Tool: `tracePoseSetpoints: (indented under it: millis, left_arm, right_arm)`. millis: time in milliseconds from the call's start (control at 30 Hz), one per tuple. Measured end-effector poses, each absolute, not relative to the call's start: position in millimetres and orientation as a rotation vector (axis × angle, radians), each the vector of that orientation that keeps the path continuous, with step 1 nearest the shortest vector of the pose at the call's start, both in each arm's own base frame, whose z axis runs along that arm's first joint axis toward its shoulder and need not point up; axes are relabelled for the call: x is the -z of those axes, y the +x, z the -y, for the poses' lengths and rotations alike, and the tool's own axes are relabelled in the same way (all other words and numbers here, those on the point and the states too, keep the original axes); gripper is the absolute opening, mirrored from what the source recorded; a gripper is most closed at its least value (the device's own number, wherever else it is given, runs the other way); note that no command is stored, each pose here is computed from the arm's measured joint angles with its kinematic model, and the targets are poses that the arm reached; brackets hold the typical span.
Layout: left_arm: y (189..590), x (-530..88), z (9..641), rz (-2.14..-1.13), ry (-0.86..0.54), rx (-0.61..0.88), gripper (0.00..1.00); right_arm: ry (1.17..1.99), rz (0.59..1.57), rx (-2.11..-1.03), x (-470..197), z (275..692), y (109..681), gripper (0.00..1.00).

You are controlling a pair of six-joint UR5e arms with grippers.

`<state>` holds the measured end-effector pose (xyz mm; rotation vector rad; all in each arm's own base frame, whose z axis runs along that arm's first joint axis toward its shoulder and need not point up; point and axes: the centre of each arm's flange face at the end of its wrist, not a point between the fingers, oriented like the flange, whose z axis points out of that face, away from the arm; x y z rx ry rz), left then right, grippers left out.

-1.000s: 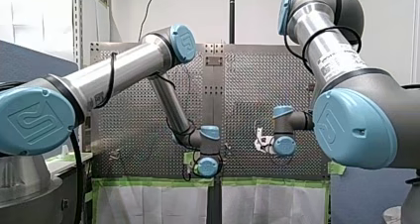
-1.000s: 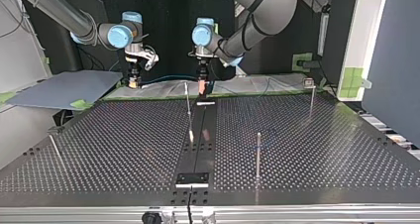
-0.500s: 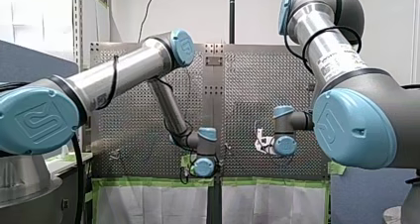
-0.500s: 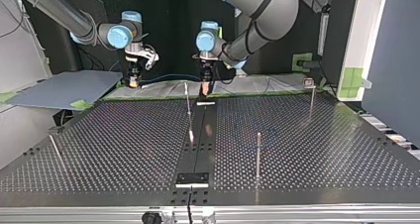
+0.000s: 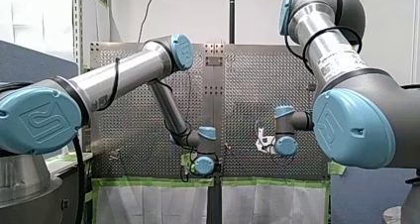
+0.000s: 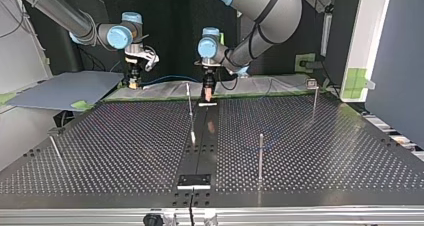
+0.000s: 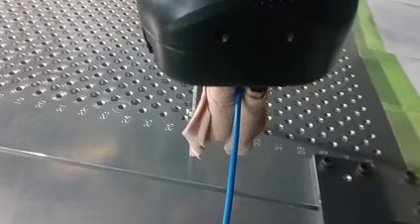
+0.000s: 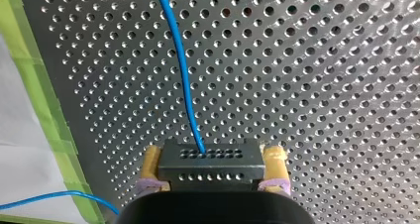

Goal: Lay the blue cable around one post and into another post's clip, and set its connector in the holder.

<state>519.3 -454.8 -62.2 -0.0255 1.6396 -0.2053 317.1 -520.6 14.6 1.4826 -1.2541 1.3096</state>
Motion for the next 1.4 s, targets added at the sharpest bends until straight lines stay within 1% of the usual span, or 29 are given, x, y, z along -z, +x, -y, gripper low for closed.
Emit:
tracePoseSetpoints:
  millis: [300, 700, 1067, 1400]
  left_arm:
    - [521.9, 59.7, 457.3, -1.636, -0.024, 0.218, 0.00]
    - [525.5, 56.6, 459.2, -1.625, -0.009, 0.199, 0.00]
    - [530.6, 52.4, 461.9, -1.615, -0.007, 0.202, 0.00]
    - [535.8, 49.5, 462.1, -1.607, -0.005, 0.203, 0.00]
  right_arm:
    - [1.465, 1.260, -1.332, -20.0, 531.2, 317.6, 0.18]
    - [1.456, 1.274, -1.311, -11.3, 538.6, 308.6, 0.18]
    - [1.435, 1.289, -1.297, -1.2, 554.1, 295.1, 0.18]
    - [1.432, 1.304, -1.286, 14.5, 567.9, 282.5, 0.18]
